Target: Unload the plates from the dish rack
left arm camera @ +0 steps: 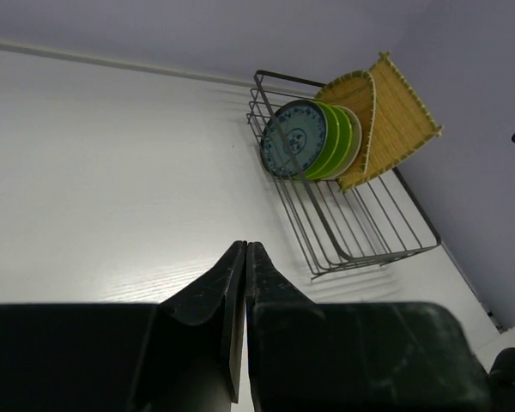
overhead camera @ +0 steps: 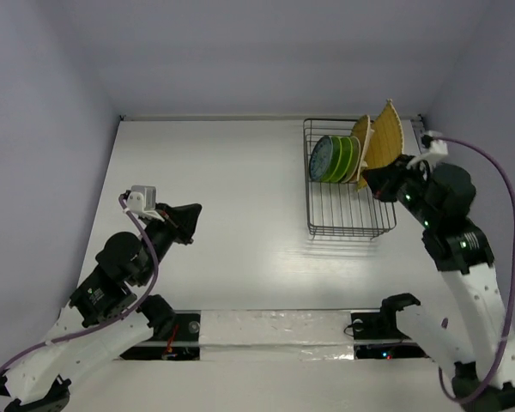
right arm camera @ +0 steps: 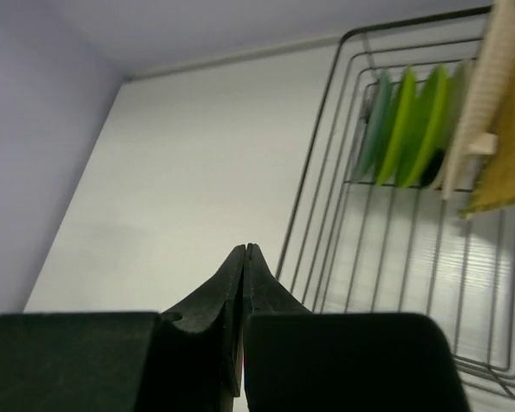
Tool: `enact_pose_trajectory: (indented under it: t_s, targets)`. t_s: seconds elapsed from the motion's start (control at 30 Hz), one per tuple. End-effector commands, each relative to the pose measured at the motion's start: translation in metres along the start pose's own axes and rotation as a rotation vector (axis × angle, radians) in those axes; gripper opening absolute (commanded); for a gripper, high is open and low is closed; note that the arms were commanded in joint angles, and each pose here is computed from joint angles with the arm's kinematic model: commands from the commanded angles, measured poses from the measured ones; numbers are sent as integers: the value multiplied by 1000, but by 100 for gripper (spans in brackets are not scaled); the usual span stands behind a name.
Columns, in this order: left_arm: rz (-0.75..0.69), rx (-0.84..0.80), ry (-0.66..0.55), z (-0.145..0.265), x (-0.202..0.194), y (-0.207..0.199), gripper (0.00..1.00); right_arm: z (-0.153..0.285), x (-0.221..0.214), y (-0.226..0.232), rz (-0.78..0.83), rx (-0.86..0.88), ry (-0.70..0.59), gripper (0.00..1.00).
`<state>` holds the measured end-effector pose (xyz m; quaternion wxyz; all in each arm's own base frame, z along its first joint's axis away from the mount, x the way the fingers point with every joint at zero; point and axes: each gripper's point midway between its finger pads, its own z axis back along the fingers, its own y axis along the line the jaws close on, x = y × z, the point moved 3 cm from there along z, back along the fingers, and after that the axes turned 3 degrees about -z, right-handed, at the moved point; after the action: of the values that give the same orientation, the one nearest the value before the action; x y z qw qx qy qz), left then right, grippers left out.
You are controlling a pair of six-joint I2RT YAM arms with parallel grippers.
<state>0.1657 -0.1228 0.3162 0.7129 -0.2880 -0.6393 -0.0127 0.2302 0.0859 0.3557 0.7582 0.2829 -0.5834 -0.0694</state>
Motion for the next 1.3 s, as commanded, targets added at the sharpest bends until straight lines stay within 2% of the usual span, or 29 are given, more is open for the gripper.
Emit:
enact_pose_trajectory:
  t_s: [0.0,0.07,0.17,0.2,0.23,0.27,0.3,0.33,0.37,0.43,0.6,0.63,0.73,1.13,1.27]
  targets:
    - [-42,49,-13,0,2,8,0,-46,18,10,70,-118,-32,0]
    - [-53,69,4,-2,-1,11,0,-66,23,17,114,-165,-9,0]
    - [-58,115,2,1,-3,20,0,-102,26,-2,167,-299,-2,2]
    - [-54,106,1,2,-3,19,0,-108,25,-8,185,-346,11,8]
    - [-52,98,0,2,-4,19,0,-116,23,-12,201,-371,27,21]
    - [-48,90,-2,2,-4,17,10,-133,14,-19,218,-401,63,30]
    - [-48,83,1,2,-5,16,16,-140,17,-19,226,-412,62,38]
    - [-53,83,5,0,-5,16,20,-148,14,-21,235,-421,82,44]
    - [-55,82,4,-1,-5,15,24,-164,3,-27,247,-439,124,45]
    - [-66,92,20,-4,-8,16,30,-177,7,-27,259,-456,121,45]
    - [-73,100,43,-6,-12,17,34,-210,-3,-35,302,-491,172,41]
    - [-73,99,40,-6,-12,17,35,-218,-7,-38,309,-497,180,37]
    - [-70,96,34,-5,-11,17,35,-232,-20,-51,301,-518,221,35]
    - [-78,99,41,-9,-12,18,36,-257,-49,-90,297,-589,299,35]
    - [-76,97,37,-8,-11,18,37,-262,-60,-101,297,-607,332,31]
